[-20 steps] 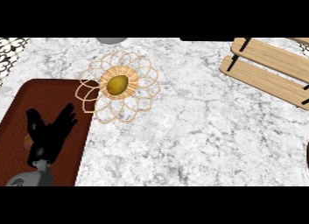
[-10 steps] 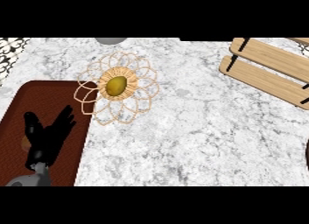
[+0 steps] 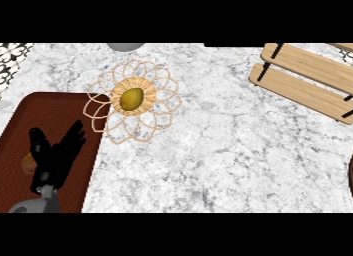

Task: Pick the squash from the placemat and place it in the tiered shelf

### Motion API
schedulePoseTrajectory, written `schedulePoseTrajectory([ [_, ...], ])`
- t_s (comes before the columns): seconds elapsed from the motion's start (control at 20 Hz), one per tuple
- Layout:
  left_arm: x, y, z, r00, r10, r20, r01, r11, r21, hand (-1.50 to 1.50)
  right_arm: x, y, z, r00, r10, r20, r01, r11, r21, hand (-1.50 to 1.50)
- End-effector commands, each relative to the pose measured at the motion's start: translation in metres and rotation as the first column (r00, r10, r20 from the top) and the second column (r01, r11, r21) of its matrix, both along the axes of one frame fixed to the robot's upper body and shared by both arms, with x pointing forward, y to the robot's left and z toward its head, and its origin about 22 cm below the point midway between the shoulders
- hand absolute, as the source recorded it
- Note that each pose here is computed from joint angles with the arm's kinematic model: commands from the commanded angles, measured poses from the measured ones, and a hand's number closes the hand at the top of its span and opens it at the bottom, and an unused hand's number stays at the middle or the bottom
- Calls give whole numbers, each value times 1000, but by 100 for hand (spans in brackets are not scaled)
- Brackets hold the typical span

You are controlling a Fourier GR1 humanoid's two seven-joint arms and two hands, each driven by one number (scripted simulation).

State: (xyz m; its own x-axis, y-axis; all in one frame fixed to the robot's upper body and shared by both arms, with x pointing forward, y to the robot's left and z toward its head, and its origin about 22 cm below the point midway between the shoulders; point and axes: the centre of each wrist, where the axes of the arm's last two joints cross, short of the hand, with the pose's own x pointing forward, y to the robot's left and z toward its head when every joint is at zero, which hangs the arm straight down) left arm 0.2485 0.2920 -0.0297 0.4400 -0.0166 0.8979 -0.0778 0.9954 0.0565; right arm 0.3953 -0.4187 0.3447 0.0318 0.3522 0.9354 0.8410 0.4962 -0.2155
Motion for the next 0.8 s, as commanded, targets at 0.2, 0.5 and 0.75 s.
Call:
schedulePoseTrajectory([
  [0.2,5,-6,-3,999,32,-1,-32,999,-1,0,-64,-67,23,973,-205,104,193,974,119,-150],
  [0.5,2,16,-7,1000,12,-4,-12,1000,-10,0,-112,-102,25,970,-208,128,186,969,165,-150],
  [0.75,-7,17,-2,1000,25,-7,-25,1000,-7,0,-163,-128,14,981,-150,125,131,980,148,-150],
])
